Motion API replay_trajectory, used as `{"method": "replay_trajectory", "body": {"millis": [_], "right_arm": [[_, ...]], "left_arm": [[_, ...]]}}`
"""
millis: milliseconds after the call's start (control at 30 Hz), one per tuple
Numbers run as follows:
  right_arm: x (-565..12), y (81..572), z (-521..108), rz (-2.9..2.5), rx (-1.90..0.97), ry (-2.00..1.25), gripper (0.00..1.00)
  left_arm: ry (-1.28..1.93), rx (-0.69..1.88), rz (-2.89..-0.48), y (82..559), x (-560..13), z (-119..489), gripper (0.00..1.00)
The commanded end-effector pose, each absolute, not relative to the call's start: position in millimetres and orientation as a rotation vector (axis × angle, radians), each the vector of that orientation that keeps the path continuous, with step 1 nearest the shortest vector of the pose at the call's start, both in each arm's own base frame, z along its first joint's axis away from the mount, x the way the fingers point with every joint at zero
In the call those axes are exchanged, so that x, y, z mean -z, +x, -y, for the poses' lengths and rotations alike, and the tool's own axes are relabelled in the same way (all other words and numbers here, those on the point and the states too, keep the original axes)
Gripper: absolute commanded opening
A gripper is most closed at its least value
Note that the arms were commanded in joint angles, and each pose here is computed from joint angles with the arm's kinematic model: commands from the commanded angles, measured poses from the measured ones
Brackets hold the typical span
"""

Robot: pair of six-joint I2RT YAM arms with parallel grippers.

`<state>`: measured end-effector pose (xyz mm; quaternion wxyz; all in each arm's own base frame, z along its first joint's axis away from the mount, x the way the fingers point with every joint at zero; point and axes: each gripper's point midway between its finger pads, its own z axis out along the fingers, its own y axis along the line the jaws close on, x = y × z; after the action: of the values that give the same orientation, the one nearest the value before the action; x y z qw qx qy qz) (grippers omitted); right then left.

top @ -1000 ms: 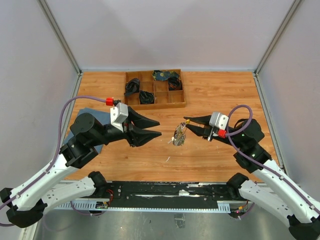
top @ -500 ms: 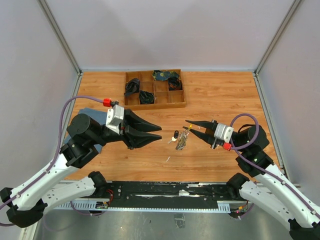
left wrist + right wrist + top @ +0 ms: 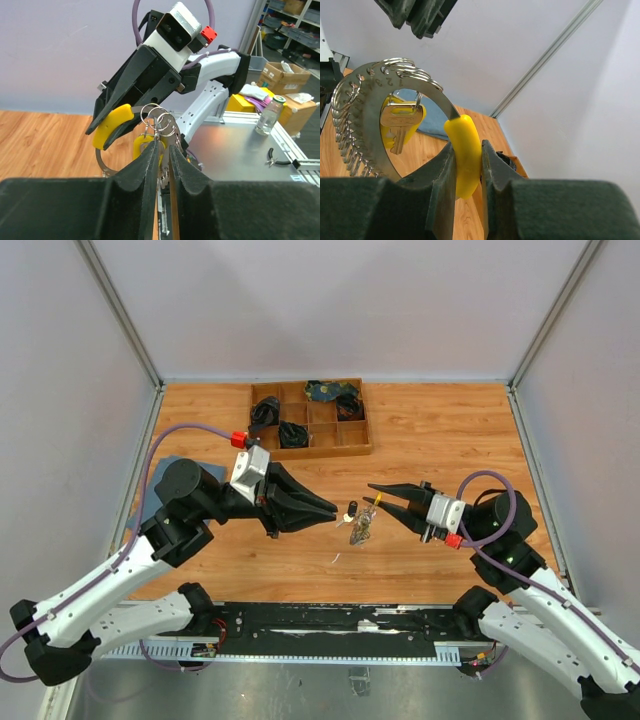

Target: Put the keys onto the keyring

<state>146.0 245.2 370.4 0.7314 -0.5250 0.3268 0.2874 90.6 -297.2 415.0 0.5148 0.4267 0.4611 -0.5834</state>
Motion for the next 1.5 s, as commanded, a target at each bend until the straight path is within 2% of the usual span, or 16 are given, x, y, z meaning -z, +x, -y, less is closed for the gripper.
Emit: {"method": "replay_trajectory", "body": {"millis": [0, 300, 1333, 1467], "right_arm": [[-388.6, 136.4, -244.1, -0.615, -0.595, -1.154, 0.01], [-394.0, 138.5, -245.2, -0.591, -0.557, -1.157, 0.01], [-410.2, 137.8, -254.8, -0.525, -0.523, -1.172, 0.01], [-409.3, 136.7, -255.7, -0.524, -0.526, -1.176, 0.01]], "left_arm": [[1.059, 1.464, -1.066, 79.7, -416.2, 302.0, 0.21], [1.082, 1.498, -1.101, 76.2, -403.9, 313.0, 0.26], [1.066, 1.454, -1.201, 85.4, -384.3, 318.6, 0.24], [1.065, 1.454, -1.205, 85.8, -384.4, 318.9, 0.27]]}}
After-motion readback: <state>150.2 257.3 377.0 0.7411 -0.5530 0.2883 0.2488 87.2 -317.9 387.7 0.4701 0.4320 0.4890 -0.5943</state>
